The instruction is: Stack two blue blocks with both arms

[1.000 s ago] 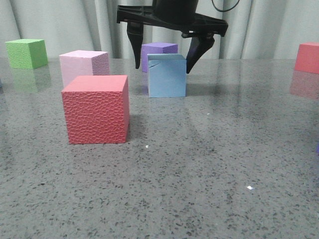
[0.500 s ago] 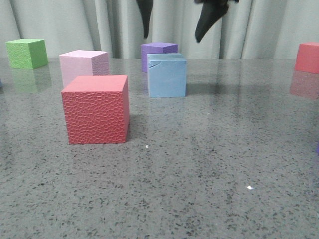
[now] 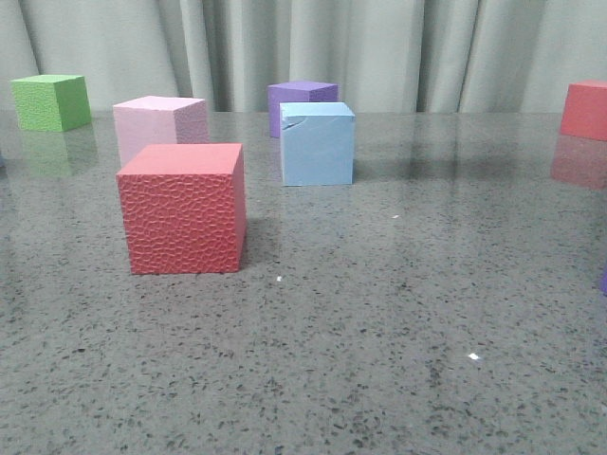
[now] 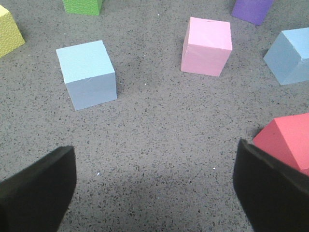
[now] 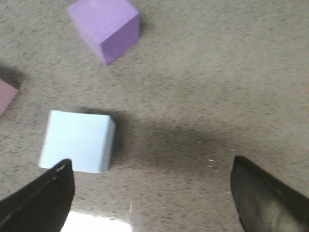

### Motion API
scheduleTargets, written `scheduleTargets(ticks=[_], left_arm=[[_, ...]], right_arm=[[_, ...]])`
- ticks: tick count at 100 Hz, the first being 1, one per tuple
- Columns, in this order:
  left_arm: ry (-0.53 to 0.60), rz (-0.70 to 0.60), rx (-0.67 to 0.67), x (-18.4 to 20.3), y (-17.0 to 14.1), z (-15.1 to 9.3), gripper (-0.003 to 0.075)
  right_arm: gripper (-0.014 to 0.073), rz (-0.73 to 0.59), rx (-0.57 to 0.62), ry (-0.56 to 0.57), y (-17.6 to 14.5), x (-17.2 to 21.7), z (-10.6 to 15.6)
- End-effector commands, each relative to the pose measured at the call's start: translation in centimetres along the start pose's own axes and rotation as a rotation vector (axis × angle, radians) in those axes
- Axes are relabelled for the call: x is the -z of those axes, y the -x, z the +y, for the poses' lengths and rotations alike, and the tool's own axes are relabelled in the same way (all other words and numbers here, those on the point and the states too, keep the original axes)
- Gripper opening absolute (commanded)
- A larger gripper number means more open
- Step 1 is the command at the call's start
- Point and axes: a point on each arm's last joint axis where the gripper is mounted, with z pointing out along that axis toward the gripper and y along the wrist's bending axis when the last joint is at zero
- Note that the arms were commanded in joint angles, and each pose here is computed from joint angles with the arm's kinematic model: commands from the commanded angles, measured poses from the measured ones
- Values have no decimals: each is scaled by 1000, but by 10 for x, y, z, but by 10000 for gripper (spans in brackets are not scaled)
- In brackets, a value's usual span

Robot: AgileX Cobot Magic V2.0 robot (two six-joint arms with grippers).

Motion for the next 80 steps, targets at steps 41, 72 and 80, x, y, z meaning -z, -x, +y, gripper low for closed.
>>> scheduleTargets(ticks=[41, 72, 80], left_arm=[[-7, -96, 20, 6, 14, -1, 618], [-7, -96, 20, 6, 14, -1, 618], [-7, -96, 20, 6, 14, -1, 618]], right_arm=[[646, -151, -93, -135, -19, 56, -98], [646, -142, -150, -162, -82, 72, -128], [646, -154, -149, -159, -99, 77, -130]])
